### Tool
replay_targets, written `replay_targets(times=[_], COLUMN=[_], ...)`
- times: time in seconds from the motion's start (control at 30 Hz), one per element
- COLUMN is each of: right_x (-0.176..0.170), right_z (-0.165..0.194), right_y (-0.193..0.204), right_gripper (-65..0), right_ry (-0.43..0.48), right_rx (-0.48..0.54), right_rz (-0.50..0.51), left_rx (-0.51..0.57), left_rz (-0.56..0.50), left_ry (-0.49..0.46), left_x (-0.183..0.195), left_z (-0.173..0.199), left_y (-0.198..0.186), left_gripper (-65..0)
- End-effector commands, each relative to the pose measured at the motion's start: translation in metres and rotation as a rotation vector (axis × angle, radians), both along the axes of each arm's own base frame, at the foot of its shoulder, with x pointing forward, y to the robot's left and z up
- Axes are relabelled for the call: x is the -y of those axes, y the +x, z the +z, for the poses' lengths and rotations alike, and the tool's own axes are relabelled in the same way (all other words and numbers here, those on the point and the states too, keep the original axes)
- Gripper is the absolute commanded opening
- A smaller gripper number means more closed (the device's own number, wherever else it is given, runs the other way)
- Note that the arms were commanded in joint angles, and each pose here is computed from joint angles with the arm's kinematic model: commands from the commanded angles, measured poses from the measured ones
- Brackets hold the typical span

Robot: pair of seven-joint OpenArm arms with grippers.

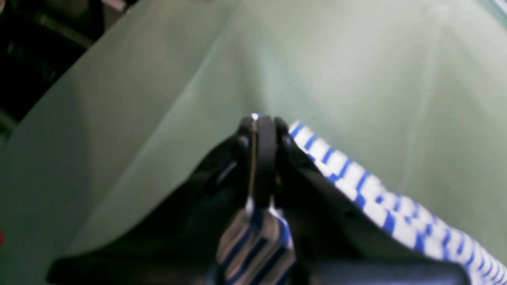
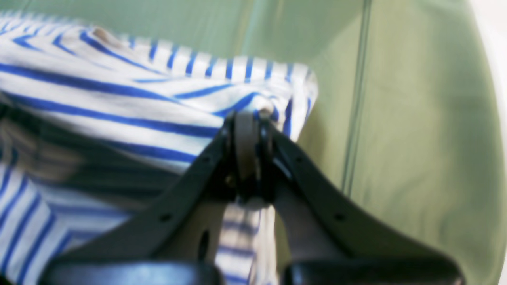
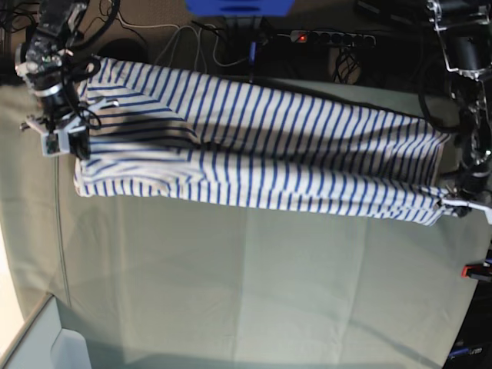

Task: Layout the t-shirt on the table in an organized manner, then fold the t-shirt properly
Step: 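Pull the folded strip with both grippers to straighten it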

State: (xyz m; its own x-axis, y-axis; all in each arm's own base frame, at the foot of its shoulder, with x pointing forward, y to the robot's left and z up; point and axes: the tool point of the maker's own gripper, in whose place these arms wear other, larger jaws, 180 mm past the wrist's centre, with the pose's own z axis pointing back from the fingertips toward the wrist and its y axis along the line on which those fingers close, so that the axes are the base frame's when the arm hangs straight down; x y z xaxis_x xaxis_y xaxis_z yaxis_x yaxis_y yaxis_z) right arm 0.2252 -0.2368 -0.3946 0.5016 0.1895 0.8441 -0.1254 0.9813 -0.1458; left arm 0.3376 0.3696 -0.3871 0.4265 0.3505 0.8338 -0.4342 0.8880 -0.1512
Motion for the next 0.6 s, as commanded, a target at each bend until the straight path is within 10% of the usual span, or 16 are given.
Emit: replay_targets(times=[0.0,0.57], right_x=[0.001,-0.045], right_z=[0.019,-0.005], right_y=[0.007,-0.065], right_gripper=[-65.0,-65.0], right_ry=[0.007,0.126], right_rx=[0.087,0.048], right_rz=[0.009,0.061], left_rx=[0.046,-0.048], left_rz=[0.015,0.036], left_ry=[0.035,0.029], left_x=[-0.013,-0.022], left_z=[0.02,-0.005], left_y=[0.006,-0.025], left_gripper=[-65.0,-65.0])
